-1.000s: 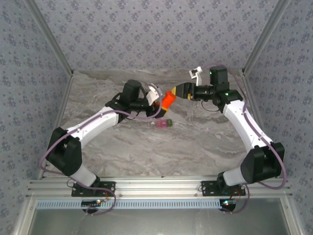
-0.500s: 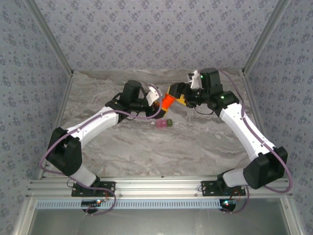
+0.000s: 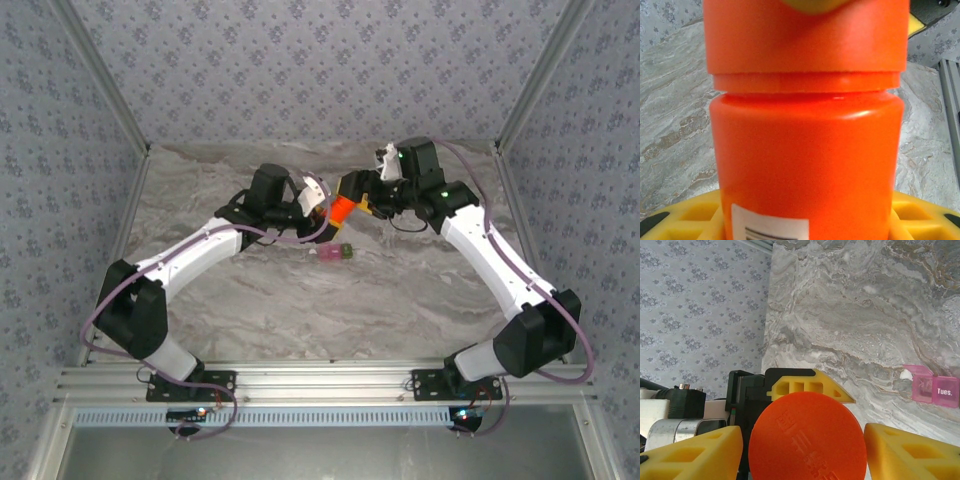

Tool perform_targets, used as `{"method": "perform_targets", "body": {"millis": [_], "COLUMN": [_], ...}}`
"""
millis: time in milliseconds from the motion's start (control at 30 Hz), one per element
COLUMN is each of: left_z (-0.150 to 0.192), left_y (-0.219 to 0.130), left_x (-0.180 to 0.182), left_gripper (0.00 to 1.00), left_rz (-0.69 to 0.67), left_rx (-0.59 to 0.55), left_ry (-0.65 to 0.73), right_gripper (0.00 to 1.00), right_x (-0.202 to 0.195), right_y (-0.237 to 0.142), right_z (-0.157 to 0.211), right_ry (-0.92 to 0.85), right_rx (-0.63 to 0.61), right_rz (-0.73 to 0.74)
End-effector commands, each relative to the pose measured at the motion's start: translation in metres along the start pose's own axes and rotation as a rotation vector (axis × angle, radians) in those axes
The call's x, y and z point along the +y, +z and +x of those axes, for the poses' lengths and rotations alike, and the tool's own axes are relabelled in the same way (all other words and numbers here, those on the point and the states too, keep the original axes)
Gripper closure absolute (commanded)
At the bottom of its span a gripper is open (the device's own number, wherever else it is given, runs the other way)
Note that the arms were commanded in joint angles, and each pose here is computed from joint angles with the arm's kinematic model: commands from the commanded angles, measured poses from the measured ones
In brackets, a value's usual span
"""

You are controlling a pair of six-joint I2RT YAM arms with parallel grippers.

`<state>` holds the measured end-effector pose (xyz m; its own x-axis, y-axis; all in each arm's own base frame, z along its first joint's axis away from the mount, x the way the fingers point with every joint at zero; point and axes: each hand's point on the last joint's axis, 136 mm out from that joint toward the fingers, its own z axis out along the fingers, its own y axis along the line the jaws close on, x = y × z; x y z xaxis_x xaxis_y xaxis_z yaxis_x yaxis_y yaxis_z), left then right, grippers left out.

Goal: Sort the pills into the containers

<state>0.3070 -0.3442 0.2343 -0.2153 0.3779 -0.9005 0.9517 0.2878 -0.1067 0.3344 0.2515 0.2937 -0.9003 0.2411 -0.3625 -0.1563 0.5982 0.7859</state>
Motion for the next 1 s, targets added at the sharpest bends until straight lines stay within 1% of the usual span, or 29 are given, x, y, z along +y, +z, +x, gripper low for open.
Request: {"method": "perform_targets", "body": {"millis": [0, 167, 233, 300, 367, 433, 500, 533, 567, 633, 667, 700, 767, 833, 900, 967], "left_z": [-0.023, -0.024, -0.024, -0.024, -0.024, -0.024, -0.022, -0.022, -0.022, -0.022, -0.022, -0.024, -0.025, -0.025, -0.022, -0.021], "left_y": [-0.006, -0.006, -0.007, -0.007, -0.008, -0.009, -0.009, -0.010, -0.010, -0.012, -0.012, -0.013, -0.012, -0.012, -0.012, -0.012], "left_x": [-0.004, -0.004, -0.004, -0.005, -0.006, -0.008, -0.010, -0.010, -0.010, -0.010, -0.010, -0.010, -0.010, -0.010, -0.010, -0.010], "left_gripper": [1.00, 1.00, 1.00, 1.00, 1.00, 1.00, 1.00, 1.00, 1.00, 1.00, 1.00, 1.00, 1.00, 1.00, 1.00, 1.00], "left_rz": [0.015, 0.014, 0.014, 0.015, 0.021, 0.032, 0.039, 0.037, 0.036, 0.030, 0.028, 0.026, 0.028, 0.032, 0.036, 0.042], "left_rx": [-0.058, -0.059, -0.060, -0.059, -0.057, -0.051, -0.045, -0.043, -0.044, -0.045, -0.047, -0.052, -0.054, -0.053, -0.040, -0.027], "left_ry": [0.050, 0.051, 0.052, 0.051, 0.051, 0.049, 0.047, 0.047, 0.048, 0.049, 0.050, 0.052, 0.052, 0.059, 0.074, 0.086], "right_gripper": [0.36, 0.57, 0.64, 0.65, 0.65, 0.63, 0.63, 0.63, 0.63, 0.55, 0.53, 0.51, 0.42, 0.40, 0.37, 0.33], "right_x": [0.002, -0.002, -0.003, 0.001, 0.004, 0.010, 0.006, 0.007, 0.005, 0.000, -0.005, -0.011, -0.023, -0.023, -0.028, -0.032], "right_y": [0.003, 0.004, 0.003, 0.001, 0.000, -0.003, -0.004, -0.005, -0.004, -0.002, -0.001, -0.001, -0.002, -0.008, -0.012, -0.015], "right_z": [0.003, 0.006, 0.005, 0.001, 0.000, 0.008, 0.009, 0.008, 0.003, -0.003, -0.003, -0.009, -0.021, -0.025, -0.033, -0.031], "right_ry": [-0.005, -0.011, -0.046, -0.122, -0.259, -0.475, -0.602, -0.634, -0.628, -0.562, -0.536, -0.495, -0.375, -0.289, -0.124, -0.035], "right_rx": [0.025, 0.044, 0.048, 0.054, 0.077, 0.108, 0.107, 0.111, 0.107, 0.136, 0.150, 0.129, 0.086, 0.067, 0.019, 0.015], "right_rz": [0.009, 0.016, 0.006, -0.039, -0.092, -0.176, -0.175, -0.192, -0.192, -0.197, -0.178, -0.134, -0.052, -0.082, -0.064, -0.053]}}
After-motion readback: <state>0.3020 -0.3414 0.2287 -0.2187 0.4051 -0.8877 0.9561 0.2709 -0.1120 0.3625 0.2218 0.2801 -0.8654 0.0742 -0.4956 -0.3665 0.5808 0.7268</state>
